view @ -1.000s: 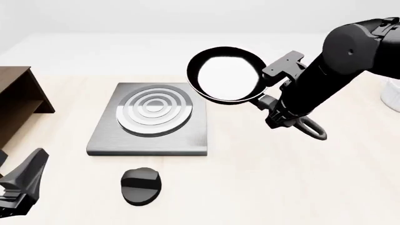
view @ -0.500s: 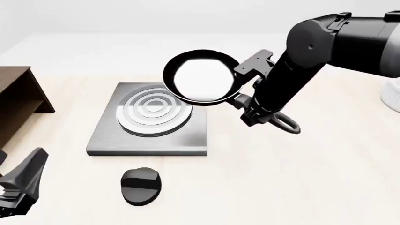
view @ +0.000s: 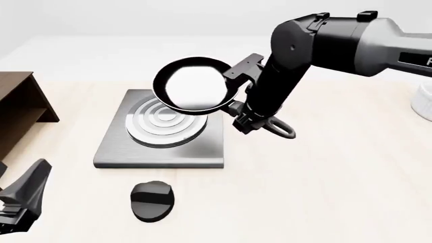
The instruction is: Turn on the stove and put the frying pan on it.
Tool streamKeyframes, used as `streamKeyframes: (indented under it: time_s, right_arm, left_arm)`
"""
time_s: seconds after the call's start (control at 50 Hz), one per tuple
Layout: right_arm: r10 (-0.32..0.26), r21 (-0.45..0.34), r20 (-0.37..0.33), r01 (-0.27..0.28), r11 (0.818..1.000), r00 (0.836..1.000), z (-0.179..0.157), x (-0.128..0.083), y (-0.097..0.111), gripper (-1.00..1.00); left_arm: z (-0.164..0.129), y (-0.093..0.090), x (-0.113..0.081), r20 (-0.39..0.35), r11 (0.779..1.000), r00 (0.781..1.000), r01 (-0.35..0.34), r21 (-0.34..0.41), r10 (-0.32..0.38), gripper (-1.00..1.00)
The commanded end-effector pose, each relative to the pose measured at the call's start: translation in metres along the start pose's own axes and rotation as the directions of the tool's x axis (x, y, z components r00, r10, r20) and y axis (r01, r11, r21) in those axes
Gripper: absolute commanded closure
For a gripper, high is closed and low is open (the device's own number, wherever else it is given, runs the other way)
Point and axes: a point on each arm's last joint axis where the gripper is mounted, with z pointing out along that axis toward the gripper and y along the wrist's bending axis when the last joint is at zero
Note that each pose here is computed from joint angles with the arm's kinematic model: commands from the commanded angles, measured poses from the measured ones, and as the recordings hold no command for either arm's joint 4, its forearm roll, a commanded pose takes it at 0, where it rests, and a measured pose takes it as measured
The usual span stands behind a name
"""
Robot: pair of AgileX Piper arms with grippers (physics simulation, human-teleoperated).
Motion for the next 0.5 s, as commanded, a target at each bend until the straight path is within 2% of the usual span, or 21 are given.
streamKeyframes:
  time_s: [0.02, 0.06, 0.08, 0.12, 0.32, 0.5]
  right_arm:
    - [-0.005, -0.004, 0.028, 0.005, 1.0, 1.0, 0.0, -0.022, 0.005, 1.0]
    - [-0.005, -0.008, 0.031, 0.005, 1.0, 0.999, 0.0, -0.025, 0.009, 1.0]
    - [0.005, -0.021, 0.043, -0.005, 1.0, 0.999, -0.003, -0.029, 0.024, 1.0]
    - [-0.01, -0.014, 0.033, 0.01, 1.0, 0.999, 0.003, -0.03, 0.015, 1.0]
    - [-0.017, -0.028, 0.038, 0.018, 0.999, 0.999, 0.01, -0.037, 0.03, 1.0]
    - [-0.02, -0.029, 0.039, 0.021, 0.999, 0.999, 0.015, -0.041, 0.031, 1.0]
  left_arm:
    - [0.0, 0.0, 0.0, 0.002, 1.0, 1.0, 0.002, -0.002, -0.002, -1.0]
    - [0.0, 0.0, 0.0, 0.002, 1.0, 1.0, 0.002, -0.002, -0.002, -1.0]
    - [0.0, 0.0, 0.0, 0.002, 1.0, 1.0, 0.002, -0.001, -0.002, -1.0]
    - [0.0, 0.0, 0.0, 0.002, 1.0, 1.0, 0.001, -0.001, -0.001, -1.0]
    - [0.0, 0.0, 0.0, 0.003, 1.0, 1.0, 0.005, 0.001, -0.005, -1.0]
    - [0.0, 0.0, 0.0, 0.003, 1.0, 1.0, 0.005, 0.001, -0.005, -1.0]
